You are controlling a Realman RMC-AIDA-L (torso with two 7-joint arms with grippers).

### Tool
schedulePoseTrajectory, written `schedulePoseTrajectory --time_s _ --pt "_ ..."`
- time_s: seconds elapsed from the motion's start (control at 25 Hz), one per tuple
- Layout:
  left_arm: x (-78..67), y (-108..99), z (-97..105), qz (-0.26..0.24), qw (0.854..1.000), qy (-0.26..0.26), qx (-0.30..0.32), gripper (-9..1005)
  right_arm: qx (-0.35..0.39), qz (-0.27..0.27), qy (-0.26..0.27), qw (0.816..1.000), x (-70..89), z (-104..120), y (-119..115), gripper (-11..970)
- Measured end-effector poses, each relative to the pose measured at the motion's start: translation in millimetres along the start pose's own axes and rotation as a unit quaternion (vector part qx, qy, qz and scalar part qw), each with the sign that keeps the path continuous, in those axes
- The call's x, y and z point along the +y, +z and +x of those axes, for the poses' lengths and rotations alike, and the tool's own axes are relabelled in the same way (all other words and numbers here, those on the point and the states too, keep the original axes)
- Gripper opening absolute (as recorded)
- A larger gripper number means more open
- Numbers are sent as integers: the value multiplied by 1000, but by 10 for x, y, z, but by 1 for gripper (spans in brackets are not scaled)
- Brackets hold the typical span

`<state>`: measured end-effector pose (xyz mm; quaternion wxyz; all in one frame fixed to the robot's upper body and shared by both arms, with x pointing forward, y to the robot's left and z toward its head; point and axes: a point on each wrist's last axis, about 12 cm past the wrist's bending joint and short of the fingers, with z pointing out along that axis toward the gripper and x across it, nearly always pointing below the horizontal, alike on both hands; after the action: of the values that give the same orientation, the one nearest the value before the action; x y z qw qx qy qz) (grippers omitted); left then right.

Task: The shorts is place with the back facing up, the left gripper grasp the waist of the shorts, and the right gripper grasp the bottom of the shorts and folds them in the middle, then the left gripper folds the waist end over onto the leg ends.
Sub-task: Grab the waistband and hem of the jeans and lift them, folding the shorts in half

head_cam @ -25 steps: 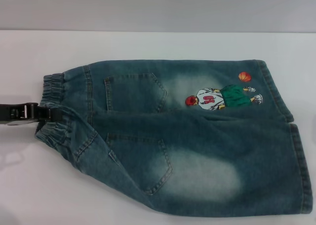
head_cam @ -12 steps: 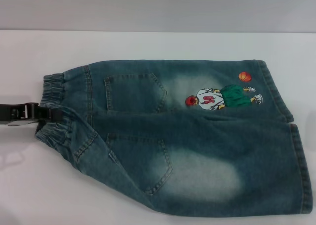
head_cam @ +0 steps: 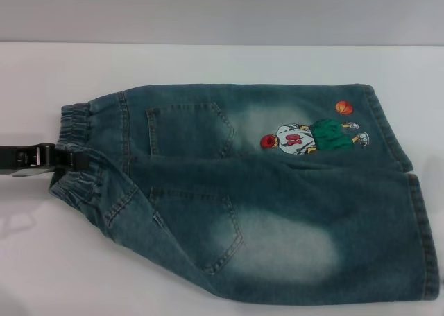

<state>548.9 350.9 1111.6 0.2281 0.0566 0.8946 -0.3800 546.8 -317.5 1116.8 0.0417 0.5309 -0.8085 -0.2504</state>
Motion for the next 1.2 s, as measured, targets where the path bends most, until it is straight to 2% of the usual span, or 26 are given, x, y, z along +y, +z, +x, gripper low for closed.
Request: schedulePoseTrajectory --time_s 0.6,0.88,1.2 --pt "-9 17 -18 -1 1000 2 0 111 7 12 -27 1000 6 -213 93 717" --pt "-6 15 -5 0 1000 1 2 115 1 12 -58 998 126 -356 25 718" --pt "-5 13 6 1 1000 0 4 121 0 11 -63 998 139 -389 10 717"
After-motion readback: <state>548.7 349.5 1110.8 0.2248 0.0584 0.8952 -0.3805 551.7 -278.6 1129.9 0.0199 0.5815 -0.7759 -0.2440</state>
